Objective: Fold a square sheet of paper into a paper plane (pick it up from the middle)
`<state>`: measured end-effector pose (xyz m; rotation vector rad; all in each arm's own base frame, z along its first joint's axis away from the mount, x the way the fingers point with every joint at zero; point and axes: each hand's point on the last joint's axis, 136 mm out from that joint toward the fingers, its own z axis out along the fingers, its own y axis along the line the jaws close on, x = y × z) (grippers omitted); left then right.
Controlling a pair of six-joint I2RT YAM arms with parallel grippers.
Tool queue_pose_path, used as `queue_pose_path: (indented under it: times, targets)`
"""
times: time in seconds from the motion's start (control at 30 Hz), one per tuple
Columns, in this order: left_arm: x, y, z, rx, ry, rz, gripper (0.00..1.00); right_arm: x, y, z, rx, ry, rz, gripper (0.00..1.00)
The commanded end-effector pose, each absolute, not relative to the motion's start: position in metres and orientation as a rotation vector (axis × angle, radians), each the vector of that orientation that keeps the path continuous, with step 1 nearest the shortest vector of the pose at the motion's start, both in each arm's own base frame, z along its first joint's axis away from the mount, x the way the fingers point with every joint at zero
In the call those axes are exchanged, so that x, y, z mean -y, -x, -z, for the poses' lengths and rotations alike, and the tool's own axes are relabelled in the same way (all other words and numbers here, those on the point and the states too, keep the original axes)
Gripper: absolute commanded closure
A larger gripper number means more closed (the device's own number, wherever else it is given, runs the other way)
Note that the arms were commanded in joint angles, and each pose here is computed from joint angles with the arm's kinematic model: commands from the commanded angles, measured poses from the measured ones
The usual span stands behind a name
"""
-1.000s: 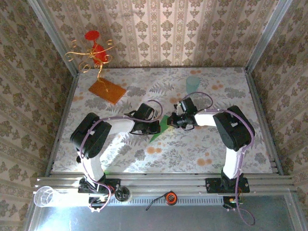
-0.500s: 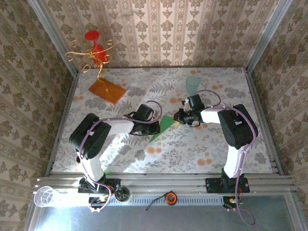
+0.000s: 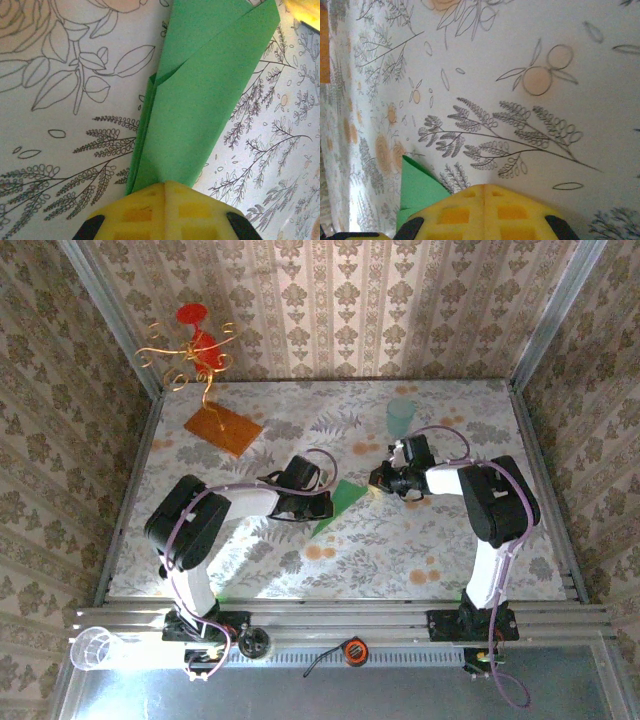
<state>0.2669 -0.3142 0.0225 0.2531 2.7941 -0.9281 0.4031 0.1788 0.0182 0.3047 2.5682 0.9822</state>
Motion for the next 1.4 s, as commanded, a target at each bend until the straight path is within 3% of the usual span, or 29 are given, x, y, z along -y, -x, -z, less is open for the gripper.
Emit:
queue_pose_path:
  times: [0.0, 0.1, 0.2, 0.4, 0.6, 0.73, 0.87, 1.1, 1.37]
  targets:
    - [0.309, -0.257, -0.019, -2.87, -0.271, 0.882, 1.0, -0.159, -0.404, -0.031, -2.543, -0.345, -0.886, 1.0]
    - [0.324, -0.27, -0.05, -2.777, -0.281, 0.961, 1.0, -0.165, -0.397, -0.053, -2.514, -0.326, -0.923, 0.98]
    - [0.327, -0.282, -0.081, -2.688, -0.272, 0.995, 0.93, -0.171, -0.385, -0.066, -2.511, -0.322, -0.923, 0.94]
    - [0.292, -0.301, -0.11, -2.608, -0.146, 0.934, 0.65, -0.185, -0.36, -0.078, -2.56, -0.295, -0.921, 0.75]
    - [0.233, -0.308, -0.107, -2.59, -0.037, 0.778, 0.46, -0.199, -0.334, -0.082, -2.625, -0.277, -0.829, 0.55]
    - [0.189, -0.309, -0.099, -2.575, 0.019, 0.542, 0.18, -0.214, -0.315, -0.075, -2.697, -0.307, -0.728, 0.39]
    - [0.169, -0.305, -0.099, -2.53, 0.028, 0.486, 0.03, -0.228, -0.305, -0.067, -2.728, -0.312, -0.608, 0.24]
    - [0.16, -0.296, -0.095, -2.503, 0.001, 0.49, 0.0, -0.247, -0.307, -0.061, -2.734, -0.308, -0.499, 0.11]
    - [0.155, -0.295, -0.087, -2.525, -0.005, 0.512, 0.0, -0.259, -0.318, -0.045, -2.781, -0.347, -0.401, 0.1]
